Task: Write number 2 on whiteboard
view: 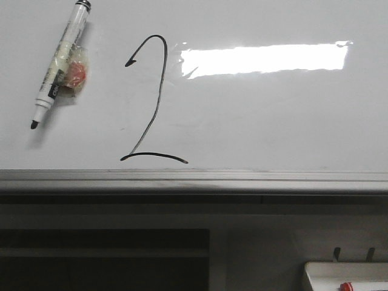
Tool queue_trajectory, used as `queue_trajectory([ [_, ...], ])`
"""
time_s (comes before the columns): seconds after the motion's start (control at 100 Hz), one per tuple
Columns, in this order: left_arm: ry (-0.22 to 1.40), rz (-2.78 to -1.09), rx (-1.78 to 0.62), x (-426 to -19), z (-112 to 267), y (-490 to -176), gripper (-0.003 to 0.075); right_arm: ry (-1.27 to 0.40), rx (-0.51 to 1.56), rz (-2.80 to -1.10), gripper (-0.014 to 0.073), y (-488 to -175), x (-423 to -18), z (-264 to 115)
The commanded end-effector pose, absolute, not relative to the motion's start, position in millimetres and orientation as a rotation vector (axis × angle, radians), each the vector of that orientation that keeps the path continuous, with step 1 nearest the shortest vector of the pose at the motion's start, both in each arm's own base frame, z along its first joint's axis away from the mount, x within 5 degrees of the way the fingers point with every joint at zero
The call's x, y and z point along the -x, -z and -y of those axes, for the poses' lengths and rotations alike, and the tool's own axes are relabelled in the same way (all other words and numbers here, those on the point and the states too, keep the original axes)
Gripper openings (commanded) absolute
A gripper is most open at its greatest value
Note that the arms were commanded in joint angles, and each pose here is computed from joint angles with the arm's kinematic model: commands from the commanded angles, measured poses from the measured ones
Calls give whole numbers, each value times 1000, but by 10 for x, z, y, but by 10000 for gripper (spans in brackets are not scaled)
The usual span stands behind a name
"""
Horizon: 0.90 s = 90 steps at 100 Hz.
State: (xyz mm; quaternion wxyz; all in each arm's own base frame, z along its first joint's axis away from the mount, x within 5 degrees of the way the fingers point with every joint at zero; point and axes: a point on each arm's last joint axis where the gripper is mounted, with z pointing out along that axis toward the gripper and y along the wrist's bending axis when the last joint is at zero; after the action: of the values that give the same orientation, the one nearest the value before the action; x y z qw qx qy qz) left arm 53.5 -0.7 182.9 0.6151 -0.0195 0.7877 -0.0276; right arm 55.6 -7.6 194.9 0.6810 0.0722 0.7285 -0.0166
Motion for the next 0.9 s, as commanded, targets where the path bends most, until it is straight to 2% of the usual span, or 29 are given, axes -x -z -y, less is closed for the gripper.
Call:
queue_trajectory([
  [0.0,77,-1746,53,-532,10,-1853,-20,63,-130,-1564,-71,-1979,-548,73],
  [0.29,77,-1746,53,-532,10,-1853,-20,114,-141,-1796,-71,-1740,-525,101],
  [0.89,77,-1746,53,-532,10,-1853,-20,117,-135,-1790,-71,-1746,-526,100],
])
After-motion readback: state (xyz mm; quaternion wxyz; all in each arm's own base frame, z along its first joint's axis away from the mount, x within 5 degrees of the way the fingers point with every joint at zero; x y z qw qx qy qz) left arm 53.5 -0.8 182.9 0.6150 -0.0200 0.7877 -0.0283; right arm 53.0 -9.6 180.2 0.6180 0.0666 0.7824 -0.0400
